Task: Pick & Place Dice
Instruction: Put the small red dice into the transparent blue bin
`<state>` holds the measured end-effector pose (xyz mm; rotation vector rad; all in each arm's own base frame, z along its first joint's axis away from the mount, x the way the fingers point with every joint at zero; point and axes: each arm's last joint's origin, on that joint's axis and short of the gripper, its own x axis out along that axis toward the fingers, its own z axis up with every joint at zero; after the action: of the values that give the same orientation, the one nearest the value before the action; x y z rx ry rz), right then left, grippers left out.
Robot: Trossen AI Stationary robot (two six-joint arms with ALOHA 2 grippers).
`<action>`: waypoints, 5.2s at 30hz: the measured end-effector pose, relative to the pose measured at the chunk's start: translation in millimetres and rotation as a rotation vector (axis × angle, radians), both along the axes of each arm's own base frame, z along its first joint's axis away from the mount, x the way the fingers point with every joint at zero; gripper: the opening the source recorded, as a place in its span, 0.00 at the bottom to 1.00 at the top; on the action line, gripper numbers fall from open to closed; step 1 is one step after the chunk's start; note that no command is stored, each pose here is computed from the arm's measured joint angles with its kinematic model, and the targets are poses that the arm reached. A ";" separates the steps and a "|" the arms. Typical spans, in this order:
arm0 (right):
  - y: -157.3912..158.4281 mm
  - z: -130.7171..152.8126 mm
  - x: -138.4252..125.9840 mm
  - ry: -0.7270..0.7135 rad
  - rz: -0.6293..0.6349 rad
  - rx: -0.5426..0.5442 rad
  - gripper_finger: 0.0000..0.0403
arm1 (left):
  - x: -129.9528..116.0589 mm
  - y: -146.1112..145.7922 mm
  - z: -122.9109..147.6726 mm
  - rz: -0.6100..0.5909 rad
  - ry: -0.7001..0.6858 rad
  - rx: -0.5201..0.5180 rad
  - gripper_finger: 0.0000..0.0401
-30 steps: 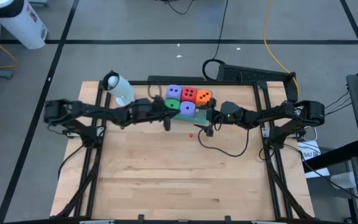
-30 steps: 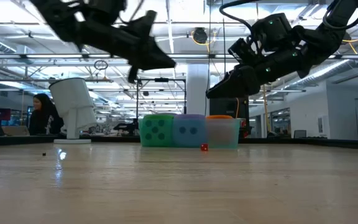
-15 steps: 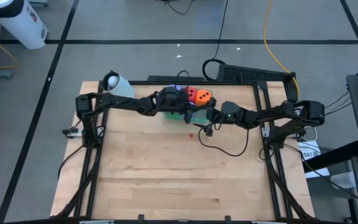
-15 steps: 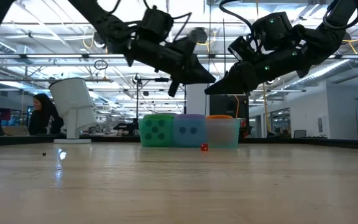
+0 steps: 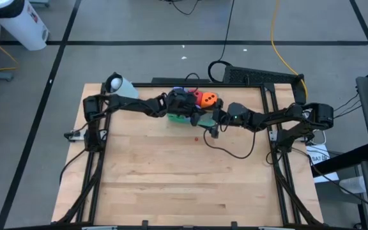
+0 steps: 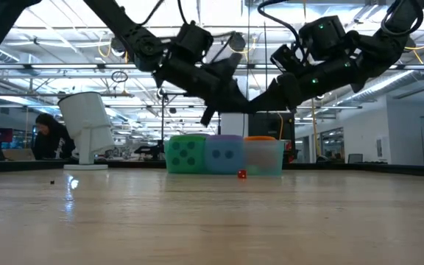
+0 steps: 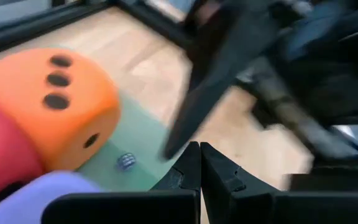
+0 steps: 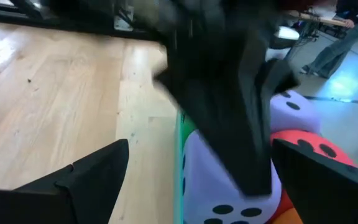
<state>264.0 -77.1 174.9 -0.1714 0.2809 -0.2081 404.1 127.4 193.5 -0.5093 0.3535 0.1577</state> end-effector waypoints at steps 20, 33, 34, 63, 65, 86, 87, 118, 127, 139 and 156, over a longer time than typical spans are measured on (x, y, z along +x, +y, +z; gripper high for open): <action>4.6 0.3 1.2 -0.035 0.052 0.164 0.95 | -164.2 -121.1 75.9 -0.167 -0.133 0.352 0.00; 8.3 3.3 2.9 -0.072 0.057 0.201 0.95 | -215.4 -145.7 18.1 0.068 -0.218 0.351 0.00; 8.3 3.5 3.1 -0.075 0.056 0.208 0.95 | -217.2 -145.8 19.4 0.078 -0.226 0.361 0.00; 98.6 -34.4 11.2 0.205 0.213 0.067 0.78 | -223.4 -151.5 12.5 0.020 -0.156 0.283 0.01; 97.5 -41.1 15.7 0.183 0.161 0.070 0.78 | -223.4 -151.5 12.5 0.021 -0.157 0.278 0.01; 81.3 -100.5 28.1 0.165 -0.116 0.120 0.69 | -224.1 -156.8 12.8 -0.003 -0.164 0.256 0.01; 80.6 -101.6 28.2 0.166 -0.118 0.125 0.67 | -224.2 -157.2 12.8 -0.005 -0.164 0.256 0.01; 69.1 -101.1 30.3 0.141 -0.073 0.234 0.29 | -224.3 -162.8 17.7 -0.026 -0.219 0.241 0.01; 71.9 -95.6 30.7 0.133 -0.049 0.200 0.09 | -224.4 -163.4 17.7 -0.024 -0.221 0.222 0.01; 63.1 3.6 9.2 -0.027 -0.158 -0.024 0.15 | -225.4 -168.1 17.7 -0.051 -0.223 0.223 0.01; 5.0 -25.8 -20.4 0.121 -0.249 -0.029 0.40 | -225.5 -167.1 17.6 -0.023 -0.218 0.246 0.01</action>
<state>243.7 -72.1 149.1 -0.1778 0.4199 -0.4493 178.6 -39.6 211.2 -0.2753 0.1237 0.1200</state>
